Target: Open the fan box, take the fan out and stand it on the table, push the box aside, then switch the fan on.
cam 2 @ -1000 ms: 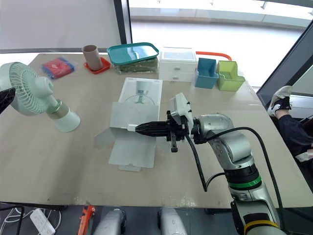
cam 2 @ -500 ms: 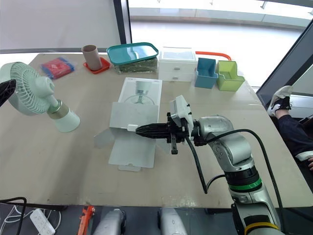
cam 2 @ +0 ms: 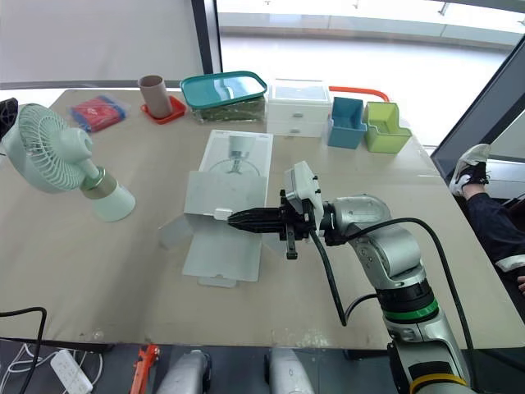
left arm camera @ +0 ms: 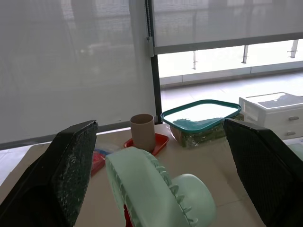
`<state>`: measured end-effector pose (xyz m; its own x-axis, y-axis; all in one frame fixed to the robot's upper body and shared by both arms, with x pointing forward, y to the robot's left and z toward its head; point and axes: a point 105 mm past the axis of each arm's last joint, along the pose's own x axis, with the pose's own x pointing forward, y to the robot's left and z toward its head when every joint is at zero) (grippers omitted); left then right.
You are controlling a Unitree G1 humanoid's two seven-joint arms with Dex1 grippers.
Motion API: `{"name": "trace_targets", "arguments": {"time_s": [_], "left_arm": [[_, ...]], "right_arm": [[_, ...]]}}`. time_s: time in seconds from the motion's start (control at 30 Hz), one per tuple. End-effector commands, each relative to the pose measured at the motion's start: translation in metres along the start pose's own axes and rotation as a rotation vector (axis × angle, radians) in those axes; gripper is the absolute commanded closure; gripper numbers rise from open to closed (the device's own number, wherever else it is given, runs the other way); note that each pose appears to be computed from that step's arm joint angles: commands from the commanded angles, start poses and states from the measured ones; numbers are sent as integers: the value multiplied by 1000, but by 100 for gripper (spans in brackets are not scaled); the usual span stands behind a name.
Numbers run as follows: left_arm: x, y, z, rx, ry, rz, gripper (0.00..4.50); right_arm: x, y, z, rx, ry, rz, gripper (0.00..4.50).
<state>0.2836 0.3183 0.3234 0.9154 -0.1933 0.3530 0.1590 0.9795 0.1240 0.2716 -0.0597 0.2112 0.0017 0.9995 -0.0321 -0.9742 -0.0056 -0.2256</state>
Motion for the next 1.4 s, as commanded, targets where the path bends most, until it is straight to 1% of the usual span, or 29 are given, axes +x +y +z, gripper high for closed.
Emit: {"name": "trace_targets", "arguments": {"time_s": [0.03, 0.07, 0.13, 0.2, 0.37, 0.5, 0.67, 0.77, 0.8, 0.83, 0.9, 0.93, 1.0, 1.03, 1.07, 1.13, 1.2, 1.23, 1.33, 1.4], "left_arm": [[2, -18, 27, 0, -106, -72, 3], [1, -28, 30, -20, -121, -124, 3], [-5, -51, 29, -55, -110, -245, 3], [-18, -84, 25, -104, -80, -429, 3], [-42, -129, 11, -169, 12, -676, 3], [-44, -138, -2, -188, 70, -708, 3], [-51, -150, -27, -185, 158, -757, 3], [-60, -159, -45, -202, 215, -797, 0], [-62, -160, -51, -201, 232, -801, 0], [-67, -162, -57, -209, 250, -814, 0], [-72, -163, -69, -215, 279, -819, 0], [-76, -164, -75, -226, 299, -835, 0], [-77, -163, -84, -225, 316, -836, 0], [-76, -162, -87, -218, 316, -828, 0], [-76, -162, -90, -214, 316, -823, 0], [-76, -163, -93, -194, 309, -832, 0], [-72, -163, -94, -176, 292, -800, 0], [-72, -164, -95, -171, 291, -802, 0], [-73, -165, -94, -157, 283, -810, 0], [-71, -168, -93, -162, 273, -810, 0]], "right_arm": [[2, 2, 11, -57, -14, 12, 450], [2, 1, 12, -58, -14, 11, 450], [1, 1, 13, -59, -16, 11, 450], [0, 0, 15, -58, -14, -1, 450], [-5, -7, 18, -61, -11, -55, 450], [-6, -13, 22, -65, -12, -94, 450], [-9, -18, 25, -82, -1, -157, 450], [-12, -21, 24, -73, 10, -197, 373], [-13, -19, 24, -67, 11, -194, 322], [-14, -18, 22, -63, 19, -199, 287], [-17, -17, 22, -60, 27, -216, 194], [-18, -18, 22, -60, 29, -236, 139], [-23, -17, 23, -61, 41, -270, 87], [-25, -16, 23, -63, 50, -281, 32], [-28, -17, 21, -67, 74, -306, 6], [-34, -18, 17, -71, 116, -352, 6], [-46, -23, -1, -44, 225, -456, 6], [-50, -21, -7, -18, 254, -471, 6], [-52, -9, -18, 22, 288, -444, 6], [-55, -10, -31, 27, 336, -449, 6]]}}
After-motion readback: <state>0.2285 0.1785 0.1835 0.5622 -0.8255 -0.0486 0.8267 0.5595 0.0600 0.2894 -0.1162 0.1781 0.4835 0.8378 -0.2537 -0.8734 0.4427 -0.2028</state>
